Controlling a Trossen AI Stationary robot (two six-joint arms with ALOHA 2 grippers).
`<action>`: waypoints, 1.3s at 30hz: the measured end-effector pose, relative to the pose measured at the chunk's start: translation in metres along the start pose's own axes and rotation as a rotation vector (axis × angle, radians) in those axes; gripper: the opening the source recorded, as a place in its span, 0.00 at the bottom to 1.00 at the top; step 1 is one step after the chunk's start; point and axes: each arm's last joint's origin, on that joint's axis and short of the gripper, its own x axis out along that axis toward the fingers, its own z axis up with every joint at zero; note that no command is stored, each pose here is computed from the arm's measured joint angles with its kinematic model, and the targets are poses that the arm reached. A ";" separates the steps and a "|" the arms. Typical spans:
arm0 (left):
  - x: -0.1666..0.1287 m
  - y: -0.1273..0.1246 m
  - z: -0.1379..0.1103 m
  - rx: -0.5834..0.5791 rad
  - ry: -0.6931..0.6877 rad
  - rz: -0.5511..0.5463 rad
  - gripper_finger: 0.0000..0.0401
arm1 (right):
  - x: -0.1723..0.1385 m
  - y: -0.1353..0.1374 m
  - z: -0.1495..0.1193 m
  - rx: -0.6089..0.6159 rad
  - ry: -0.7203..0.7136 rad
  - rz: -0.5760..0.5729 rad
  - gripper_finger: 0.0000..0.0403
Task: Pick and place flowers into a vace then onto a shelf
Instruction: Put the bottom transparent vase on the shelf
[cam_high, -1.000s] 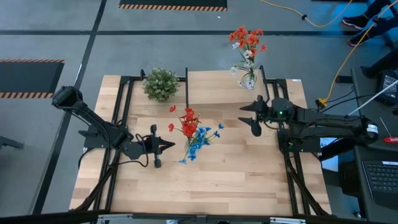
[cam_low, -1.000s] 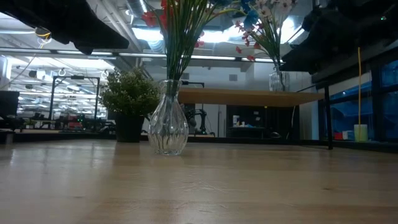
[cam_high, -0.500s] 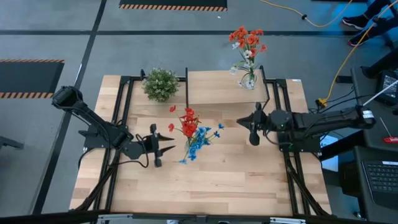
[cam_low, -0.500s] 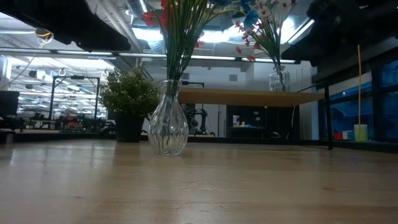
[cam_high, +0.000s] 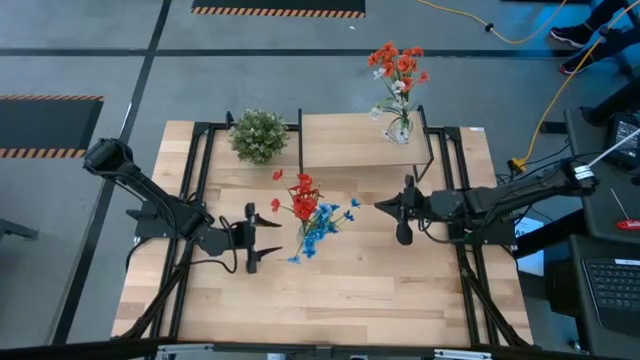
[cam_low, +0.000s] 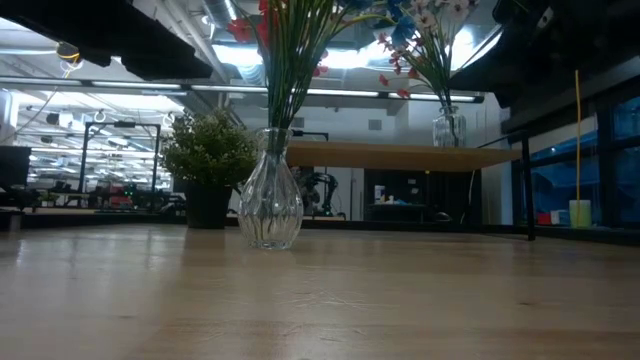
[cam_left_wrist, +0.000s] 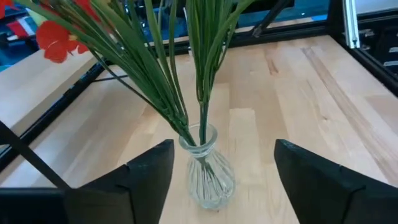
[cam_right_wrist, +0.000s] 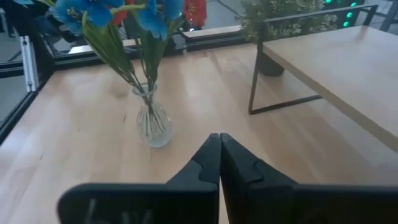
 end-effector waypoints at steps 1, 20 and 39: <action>0.000 0.000 0.000 0.001 0.001 0.000 0.68 | 0.000 0.001 0.000 -0.001 0.000 -0.005 0.01; 0.037 -0.003 -0.022 -0.090 0.051 0.031 0.71 | 0.004 0.008 0.003 -0.012 -0.004 0.007 0.01; 0.074 0.003 -0.045 -0.255 0.056 0.059 0.70 | 0.003 0.011 0.002 -0.028 0.005 0.023 0.02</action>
